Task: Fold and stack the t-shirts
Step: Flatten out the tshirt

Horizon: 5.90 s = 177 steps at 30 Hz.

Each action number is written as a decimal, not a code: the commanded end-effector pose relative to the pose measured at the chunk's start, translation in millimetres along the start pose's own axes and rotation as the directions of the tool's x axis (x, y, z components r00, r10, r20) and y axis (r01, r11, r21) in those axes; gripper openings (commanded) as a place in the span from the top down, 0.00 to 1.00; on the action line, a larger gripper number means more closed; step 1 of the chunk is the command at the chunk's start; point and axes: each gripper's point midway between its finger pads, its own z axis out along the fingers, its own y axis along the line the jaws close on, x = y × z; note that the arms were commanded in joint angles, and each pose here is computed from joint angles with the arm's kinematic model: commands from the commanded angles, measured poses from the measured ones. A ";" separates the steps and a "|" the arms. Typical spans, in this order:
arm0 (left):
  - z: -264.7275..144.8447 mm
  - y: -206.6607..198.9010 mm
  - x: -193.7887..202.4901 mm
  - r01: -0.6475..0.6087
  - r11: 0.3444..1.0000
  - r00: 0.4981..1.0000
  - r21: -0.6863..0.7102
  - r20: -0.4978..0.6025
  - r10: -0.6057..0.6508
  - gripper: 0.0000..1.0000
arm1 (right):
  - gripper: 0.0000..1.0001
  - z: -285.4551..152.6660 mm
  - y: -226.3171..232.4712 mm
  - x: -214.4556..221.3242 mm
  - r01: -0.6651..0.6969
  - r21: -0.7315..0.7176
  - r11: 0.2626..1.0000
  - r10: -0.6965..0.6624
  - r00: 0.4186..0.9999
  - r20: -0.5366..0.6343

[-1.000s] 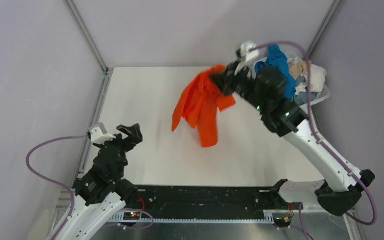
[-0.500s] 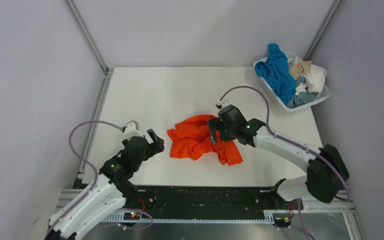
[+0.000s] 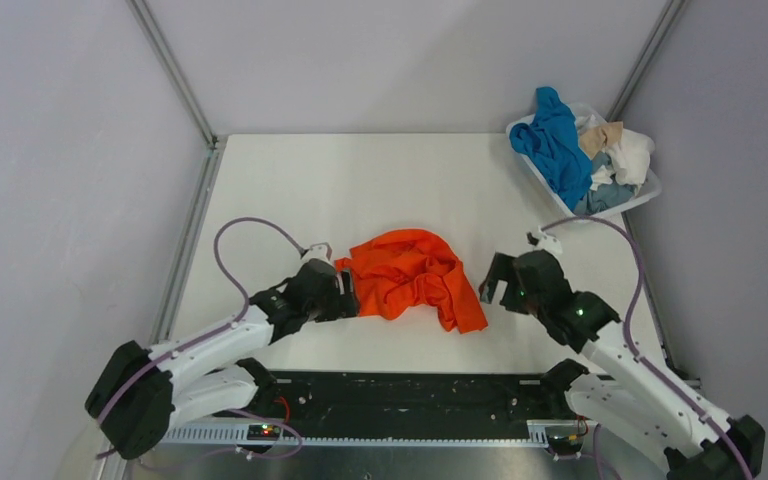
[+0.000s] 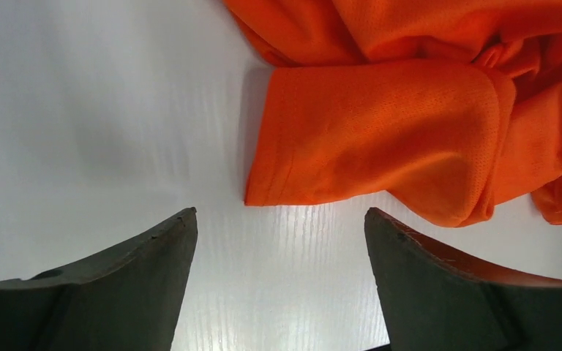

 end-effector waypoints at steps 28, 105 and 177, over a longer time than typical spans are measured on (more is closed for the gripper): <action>1.0 -15.9 -28.8 0.021 0.998 0.975 0.051 0.221 -0.031 1.00 | 0.18 45.9 42.9 104.9 0.243 -0.028 0.970 -0.244 0.962 -0.120; -392.0 -41.9 -475.1 -0.001 0.999 0.282 0.036 0.959 -0.034 1.00 | 1.00 -193.4 169.2 -440.1 0.229 -0.393 0.890 0.136 0.691 0.710; 67.0 -164.3 33.0 0.011 0.956 0.995 0.294 -0.095 0.018 0.00 | 0.09 256.0 133.5 -61.3 0.079 -0.183 0.980 -0.144 0.916 -0.375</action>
